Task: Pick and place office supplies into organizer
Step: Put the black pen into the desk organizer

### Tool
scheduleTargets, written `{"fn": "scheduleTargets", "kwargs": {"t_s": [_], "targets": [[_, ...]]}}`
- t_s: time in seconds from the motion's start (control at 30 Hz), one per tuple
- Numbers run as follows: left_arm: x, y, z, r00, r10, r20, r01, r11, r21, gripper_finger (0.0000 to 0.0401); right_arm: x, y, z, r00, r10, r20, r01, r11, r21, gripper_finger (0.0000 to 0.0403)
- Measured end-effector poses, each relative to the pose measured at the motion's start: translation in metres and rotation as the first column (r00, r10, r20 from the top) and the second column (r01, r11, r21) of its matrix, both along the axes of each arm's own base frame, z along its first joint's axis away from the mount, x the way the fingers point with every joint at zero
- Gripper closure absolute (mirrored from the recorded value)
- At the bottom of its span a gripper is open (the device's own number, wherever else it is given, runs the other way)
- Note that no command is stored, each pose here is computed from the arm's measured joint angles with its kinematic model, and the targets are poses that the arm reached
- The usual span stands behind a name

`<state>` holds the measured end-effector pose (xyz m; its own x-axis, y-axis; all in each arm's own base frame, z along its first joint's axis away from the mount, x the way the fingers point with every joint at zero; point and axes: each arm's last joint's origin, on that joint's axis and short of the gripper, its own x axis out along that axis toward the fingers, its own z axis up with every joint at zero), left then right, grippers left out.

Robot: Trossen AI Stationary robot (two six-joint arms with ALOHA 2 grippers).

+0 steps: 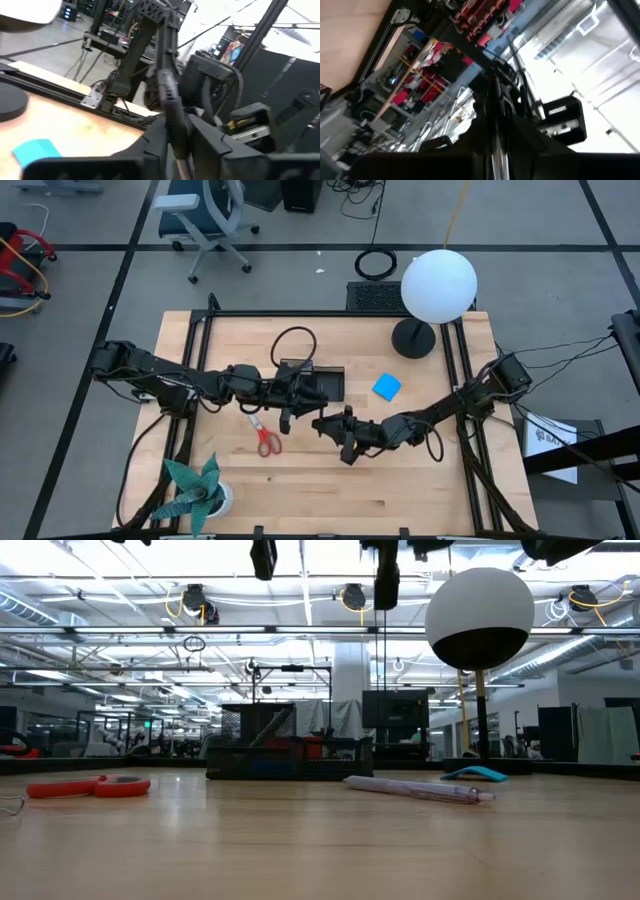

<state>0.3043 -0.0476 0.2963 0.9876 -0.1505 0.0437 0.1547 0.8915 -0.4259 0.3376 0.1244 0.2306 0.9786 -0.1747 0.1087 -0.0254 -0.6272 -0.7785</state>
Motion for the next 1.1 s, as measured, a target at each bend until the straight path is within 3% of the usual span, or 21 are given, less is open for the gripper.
{"fn": "scheduleTargets", "kwargs": {"t_s": [0.13,0.33,0.73,0.87,1.1], "targets": [[0.000,0.002,0.000,1.000,0.018,0.003,-0.018,1.000,0.019,0.0271,-0.002,0.003,0.001,0.999,-0.038,0.022,0.036,0.997,0.075,0.0368],[0.001,0.007,-0.001,0.999,0.037,-0.005,-0.037,0.999,0.032,0.0225,-0.005,0.008,0.003,0.995,-0.091,0.044,0.081,0.978,0.192,0.0368],[-0.013,0.015,0.017,0.997,0.060,0.040,-0.063,0.994,0.090,0.0203,-0.009,0.011,0.005,0.980,-0.169,0.102,0.107,0.890,0.443,0.0382],[-0.022,0.016,0.026,0.996,0.065,0.060,-0.072,0.989,0.125,0.0213,-0.009,0.003,0.011,0.965,-0.217,0.149,0.100,0.826,0.555,0.0382],[-0.043,0.019,0.034,0.994,0.107,0.012,-0.106,0.958,0.267,0.0231,-0.015,-0.015,0.035,0.932,-0.270,0.243,-0.016,0.637,0.771,0.0382]]}}
